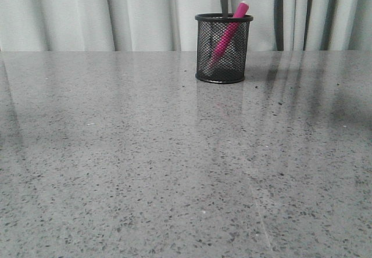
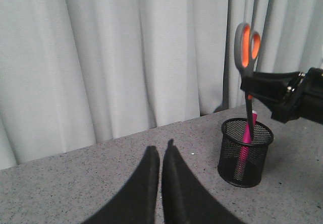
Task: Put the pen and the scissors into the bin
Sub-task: 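Lift the scissors with the right gripper and insert them blades-down into the cup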
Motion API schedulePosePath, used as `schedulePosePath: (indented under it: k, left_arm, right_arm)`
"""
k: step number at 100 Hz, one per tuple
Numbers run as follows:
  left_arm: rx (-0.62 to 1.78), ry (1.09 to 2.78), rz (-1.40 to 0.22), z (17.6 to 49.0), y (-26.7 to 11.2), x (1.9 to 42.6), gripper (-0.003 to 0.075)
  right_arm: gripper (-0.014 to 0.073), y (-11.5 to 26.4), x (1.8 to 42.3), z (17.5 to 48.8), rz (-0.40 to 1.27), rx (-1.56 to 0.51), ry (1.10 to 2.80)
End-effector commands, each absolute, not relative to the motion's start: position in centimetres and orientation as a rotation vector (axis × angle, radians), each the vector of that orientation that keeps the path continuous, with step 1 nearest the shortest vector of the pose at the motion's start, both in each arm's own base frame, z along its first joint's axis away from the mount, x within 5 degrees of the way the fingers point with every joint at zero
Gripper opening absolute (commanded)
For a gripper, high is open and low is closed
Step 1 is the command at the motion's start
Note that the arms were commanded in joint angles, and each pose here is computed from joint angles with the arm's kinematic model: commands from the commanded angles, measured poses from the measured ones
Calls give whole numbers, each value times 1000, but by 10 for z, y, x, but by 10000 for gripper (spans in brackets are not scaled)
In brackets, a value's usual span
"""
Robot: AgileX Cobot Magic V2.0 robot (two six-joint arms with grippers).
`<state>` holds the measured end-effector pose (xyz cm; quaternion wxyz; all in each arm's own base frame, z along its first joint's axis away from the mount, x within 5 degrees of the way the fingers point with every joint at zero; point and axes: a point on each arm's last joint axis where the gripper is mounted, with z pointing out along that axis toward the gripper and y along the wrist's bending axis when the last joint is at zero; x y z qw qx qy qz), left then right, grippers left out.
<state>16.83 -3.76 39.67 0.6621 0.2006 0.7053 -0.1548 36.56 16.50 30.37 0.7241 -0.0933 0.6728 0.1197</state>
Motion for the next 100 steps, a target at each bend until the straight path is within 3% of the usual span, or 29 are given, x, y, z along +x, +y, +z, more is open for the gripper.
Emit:
schedulePosePath:
  k: [1,45,78,87,100]
  left_arm:
    - [403,1544,-370,409,-37,166,-19]
    - [404,1544,-369,409,-37,166,-19]
    - [404,1544,-369,409,-37,166,-19]
    - [404,1544,-369,409,-37,166,-19]
    - [404,1544,-369,409,-37,166,-19]
  right_arm:
    - [-76,164,365,326,266,-182,1376]
    - [-76,163,362,287,246,-218,1497]
    - [-70,161,361,283,239,-215,1498]
    - [-10,161,361,283,239,-215,1498]
    - [182,160,361,285,237,-208,1476]
